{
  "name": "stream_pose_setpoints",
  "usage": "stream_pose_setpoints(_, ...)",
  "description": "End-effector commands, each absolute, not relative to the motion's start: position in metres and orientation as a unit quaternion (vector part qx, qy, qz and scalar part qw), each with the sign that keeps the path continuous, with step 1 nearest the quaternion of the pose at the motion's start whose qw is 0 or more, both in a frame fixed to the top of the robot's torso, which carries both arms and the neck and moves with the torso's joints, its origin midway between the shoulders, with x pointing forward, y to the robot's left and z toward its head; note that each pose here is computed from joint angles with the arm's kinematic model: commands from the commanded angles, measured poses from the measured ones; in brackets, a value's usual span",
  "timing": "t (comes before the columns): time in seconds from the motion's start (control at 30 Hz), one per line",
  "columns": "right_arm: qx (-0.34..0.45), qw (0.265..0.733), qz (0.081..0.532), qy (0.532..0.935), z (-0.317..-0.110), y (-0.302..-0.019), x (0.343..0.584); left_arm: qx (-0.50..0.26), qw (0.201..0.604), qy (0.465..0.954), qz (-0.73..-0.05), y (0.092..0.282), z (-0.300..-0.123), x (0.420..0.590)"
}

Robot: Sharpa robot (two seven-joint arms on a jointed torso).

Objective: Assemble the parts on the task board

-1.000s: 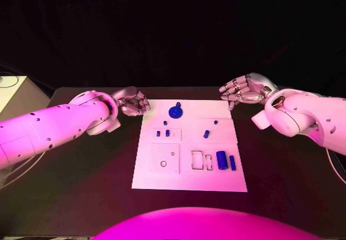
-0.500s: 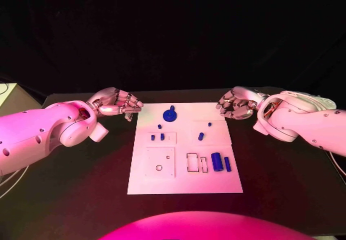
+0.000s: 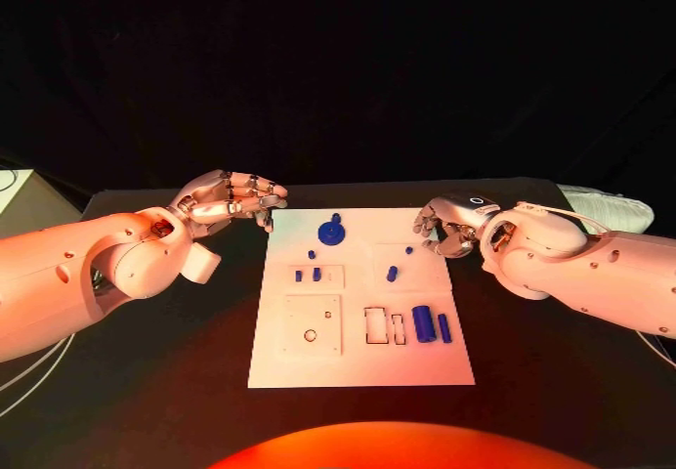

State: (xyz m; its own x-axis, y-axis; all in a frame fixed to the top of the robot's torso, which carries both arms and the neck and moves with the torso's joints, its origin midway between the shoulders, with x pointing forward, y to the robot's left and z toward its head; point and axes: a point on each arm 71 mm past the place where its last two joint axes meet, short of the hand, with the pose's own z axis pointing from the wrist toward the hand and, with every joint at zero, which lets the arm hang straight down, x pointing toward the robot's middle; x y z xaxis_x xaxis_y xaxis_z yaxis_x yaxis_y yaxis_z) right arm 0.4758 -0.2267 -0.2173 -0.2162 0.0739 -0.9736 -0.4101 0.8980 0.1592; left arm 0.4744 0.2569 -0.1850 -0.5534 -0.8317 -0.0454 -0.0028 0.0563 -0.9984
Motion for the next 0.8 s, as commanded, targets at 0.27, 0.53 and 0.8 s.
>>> stream_pose_setpoints(0.27, -0.136, 0.616, 0.180, 0.755, -0.232, -0.211, 0.473, -0.359, 0.346, 0.592, -0.633, 0.256, -0.179, 0.476)
stream_pose_setpoints(0.53, -0.139, 0.612, 0.175, 0.759, -0.239, -0.206, 0.475, -0.360, 0.343, 0.594, -0.632, 0.254, -0.180, 0.475)
stream_pose_setpoints(0.8, -0.143, 0.607, 0.181, 0.761, -0.243, -0.199, 0.474, -0.360, 0.347, 0.595, -0.629, 0.254, -0.180, 0.475)
